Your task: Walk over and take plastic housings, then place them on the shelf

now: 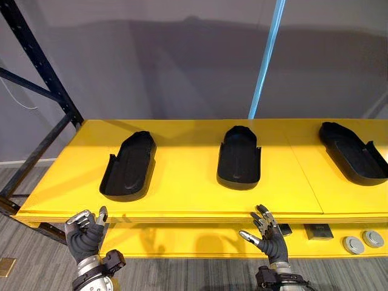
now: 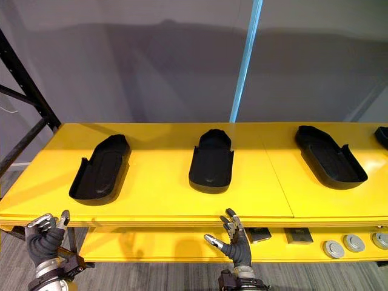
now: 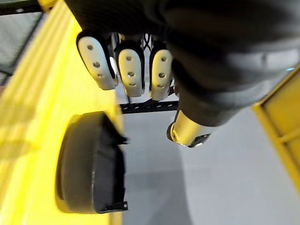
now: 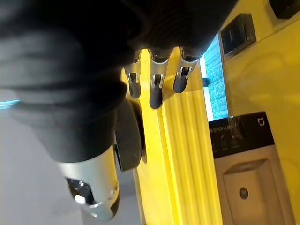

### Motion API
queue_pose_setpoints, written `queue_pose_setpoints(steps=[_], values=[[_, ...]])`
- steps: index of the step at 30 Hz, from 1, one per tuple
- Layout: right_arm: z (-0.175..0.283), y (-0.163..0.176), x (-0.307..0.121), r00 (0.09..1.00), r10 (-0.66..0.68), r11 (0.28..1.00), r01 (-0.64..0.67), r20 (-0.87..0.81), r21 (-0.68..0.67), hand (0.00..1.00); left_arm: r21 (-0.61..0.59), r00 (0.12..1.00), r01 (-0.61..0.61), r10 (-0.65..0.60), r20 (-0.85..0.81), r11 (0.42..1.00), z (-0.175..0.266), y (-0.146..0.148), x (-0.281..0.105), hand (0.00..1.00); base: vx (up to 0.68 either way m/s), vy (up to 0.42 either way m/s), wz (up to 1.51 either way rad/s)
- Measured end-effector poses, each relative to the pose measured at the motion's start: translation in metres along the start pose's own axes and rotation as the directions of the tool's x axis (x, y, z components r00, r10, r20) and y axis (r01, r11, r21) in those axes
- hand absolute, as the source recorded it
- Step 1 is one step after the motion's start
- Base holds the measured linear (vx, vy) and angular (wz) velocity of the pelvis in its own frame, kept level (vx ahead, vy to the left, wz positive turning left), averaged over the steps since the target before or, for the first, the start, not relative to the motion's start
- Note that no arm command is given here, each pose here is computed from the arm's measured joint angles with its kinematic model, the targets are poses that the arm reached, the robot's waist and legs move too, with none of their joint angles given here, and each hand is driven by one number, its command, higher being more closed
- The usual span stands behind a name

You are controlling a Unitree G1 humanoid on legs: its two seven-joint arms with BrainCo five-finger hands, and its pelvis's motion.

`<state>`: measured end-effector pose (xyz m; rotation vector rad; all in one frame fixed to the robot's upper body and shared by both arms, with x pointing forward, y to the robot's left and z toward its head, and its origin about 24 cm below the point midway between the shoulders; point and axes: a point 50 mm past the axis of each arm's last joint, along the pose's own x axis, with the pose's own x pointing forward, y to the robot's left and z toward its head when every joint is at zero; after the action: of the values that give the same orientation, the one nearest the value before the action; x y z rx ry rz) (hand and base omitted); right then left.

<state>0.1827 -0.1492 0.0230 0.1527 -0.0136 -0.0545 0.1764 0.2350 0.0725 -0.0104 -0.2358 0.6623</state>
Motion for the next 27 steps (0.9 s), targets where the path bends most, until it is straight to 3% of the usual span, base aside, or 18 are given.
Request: queue_pose_setpoints(steps=[14, 27], values=[[0.021, 0.003, 0.010, 0.993, -0.015, 1.000, 0.014, 0.116, 0.007, 0.00, -0.042, 0.996, -0.070, 0.072, 0.056, 0.997, 0.001, -0.028, 0.060, 1.00, 0.01, -0.013, -0.14], [0.026, 0.002, 0.010, 0.989, -0.033, 0.999, 0.032, 0.144, 0.009, 0.00, -0.053, 0.986, -0.128, 0.133, 0.101, 0.990, 0.012, -0.023, 0.087, 1.00, 0.00, -0.008, -0.03]])
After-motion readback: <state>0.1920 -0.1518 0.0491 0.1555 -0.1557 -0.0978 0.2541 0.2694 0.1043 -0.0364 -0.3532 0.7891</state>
